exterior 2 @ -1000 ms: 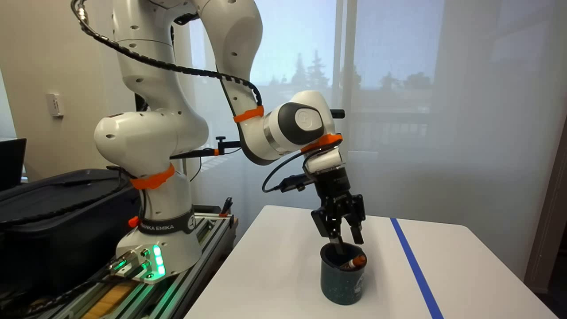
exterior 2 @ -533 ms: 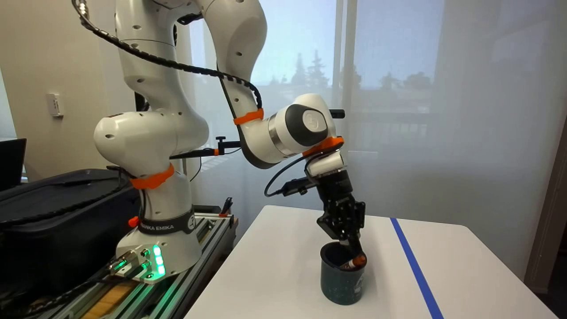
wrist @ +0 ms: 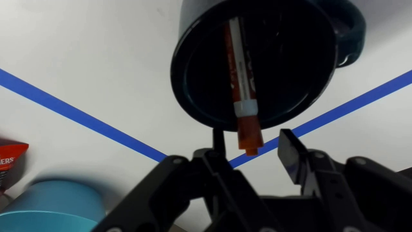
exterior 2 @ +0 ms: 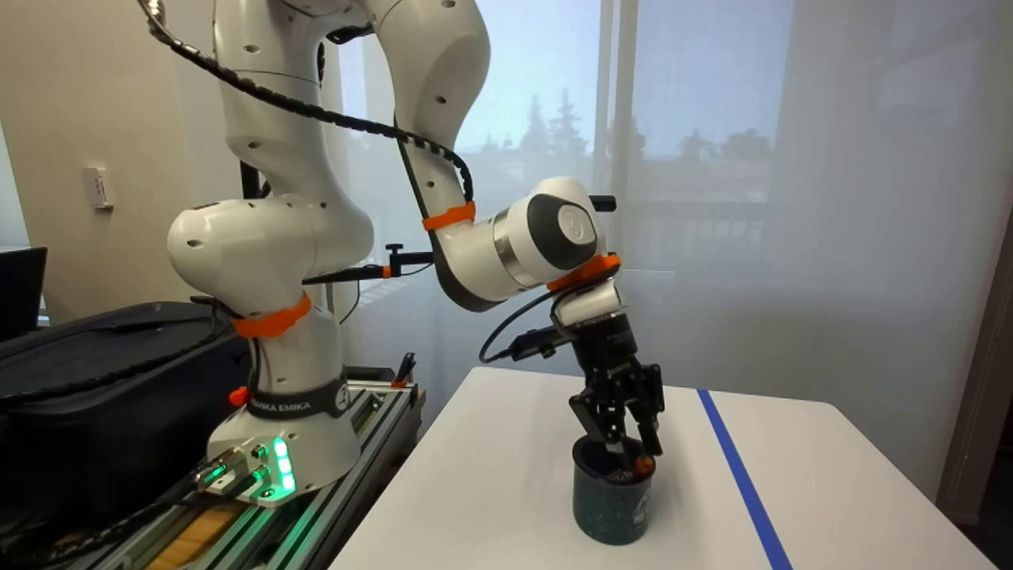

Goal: Take the marker out of he mug and place it to the right of the mug

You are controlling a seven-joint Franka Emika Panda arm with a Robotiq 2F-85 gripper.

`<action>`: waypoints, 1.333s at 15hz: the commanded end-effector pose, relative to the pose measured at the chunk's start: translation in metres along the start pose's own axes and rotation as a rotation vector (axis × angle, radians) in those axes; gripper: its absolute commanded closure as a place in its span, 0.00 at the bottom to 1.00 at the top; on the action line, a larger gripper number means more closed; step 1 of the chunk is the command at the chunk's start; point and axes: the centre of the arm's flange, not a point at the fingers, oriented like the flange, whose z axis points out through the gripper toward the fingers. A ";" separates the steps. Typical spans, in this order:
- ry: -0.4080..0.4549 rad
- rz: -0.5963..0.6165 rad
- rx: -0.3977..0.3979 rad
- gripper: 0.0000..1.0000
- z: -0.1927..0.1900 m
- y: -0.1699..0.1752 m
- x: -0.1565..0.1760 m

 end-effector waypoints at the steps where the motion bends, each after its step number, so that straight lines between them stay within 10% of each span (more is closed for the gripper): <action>1: 0.012 0.008 0.015 0.52 0.017 -0.001 -0.005; 2: 0.010 0.006 0.016 0.74 0.018 -0.001 -0.006; 7: 0.018 0.012 0.028 1.00 0.013 -0.002 -0.005; 20: 0.086 0.139 0.021 0.95 -0.060 0.007 0.060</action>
